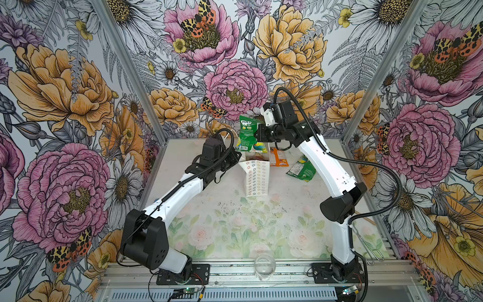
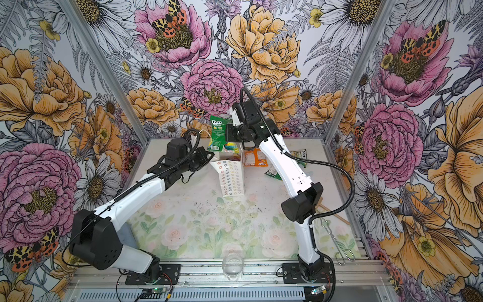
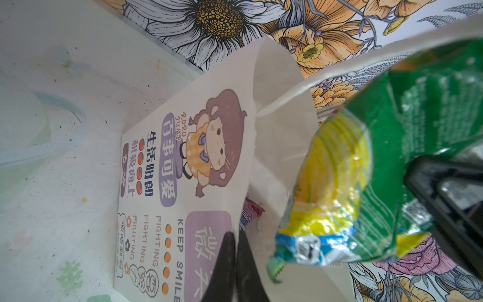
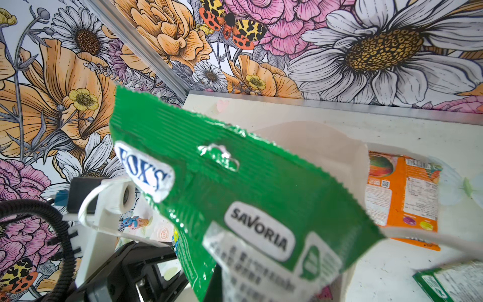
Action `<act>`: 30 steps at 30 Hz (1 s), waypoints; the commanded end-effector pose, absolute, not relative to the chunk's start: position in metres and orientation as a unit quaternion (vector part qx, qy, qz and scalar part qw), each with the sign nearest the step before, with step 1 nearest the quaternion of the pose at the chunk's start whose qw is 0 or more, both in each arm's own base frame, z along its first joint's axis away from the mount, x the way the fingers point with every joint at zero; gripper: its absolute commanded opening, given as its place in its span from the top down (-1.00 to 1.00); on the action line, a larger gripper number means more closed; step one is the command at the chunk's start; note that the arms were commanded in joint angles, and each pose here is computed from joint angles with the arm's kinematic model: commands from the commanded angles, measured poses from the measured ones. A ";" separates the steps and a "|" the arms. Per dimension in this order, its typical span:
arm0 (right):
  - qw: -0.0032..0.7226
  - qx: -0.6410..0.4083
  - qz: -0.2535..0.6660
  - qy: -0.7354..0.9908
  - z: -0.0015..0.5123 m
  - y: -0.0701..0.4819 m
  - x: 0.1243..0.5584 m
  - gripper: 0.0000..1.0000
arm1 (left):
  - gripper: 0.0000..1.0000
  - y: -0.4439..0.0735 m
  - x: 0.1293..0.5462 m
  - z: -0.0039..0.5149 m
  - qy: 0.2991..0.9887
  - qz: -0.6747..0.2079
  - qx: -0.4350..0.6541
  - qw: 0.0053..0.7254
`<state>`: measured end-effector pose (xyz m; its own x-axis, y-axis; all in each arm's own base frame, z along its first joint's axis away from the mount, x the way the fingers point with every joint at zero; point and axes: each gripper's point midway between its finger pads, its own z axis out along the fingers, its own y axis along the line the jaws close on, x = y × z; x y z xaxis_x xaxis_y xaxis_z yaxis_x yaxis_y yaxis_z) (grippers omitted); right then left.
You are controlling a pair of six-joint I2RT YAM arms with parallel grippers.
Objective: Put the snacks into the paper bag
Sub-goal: 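Lower the green packet into the bag with the right gripper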
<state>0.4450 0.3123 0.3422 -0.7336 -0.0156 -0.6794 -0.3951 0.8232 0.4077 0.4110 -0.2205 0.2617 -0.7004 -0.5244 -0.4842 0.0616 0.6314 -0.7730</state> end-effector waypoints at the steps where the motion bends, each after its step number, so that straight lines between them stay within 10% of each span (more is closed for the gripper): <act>1: 0.363 -0.116 0.284 0.880 0.356 0.312 0.444 1.00 | 1.00 -0.214 0.410 0.274 0.819 -0.408 -0.141 0.379; 30: 0.374 -0.100 0.248 0.888 0.360 0.278 0.433 1.00 | 1.00 -0.212 0.407 0.274 0.818 -0.408 -0.143 0.380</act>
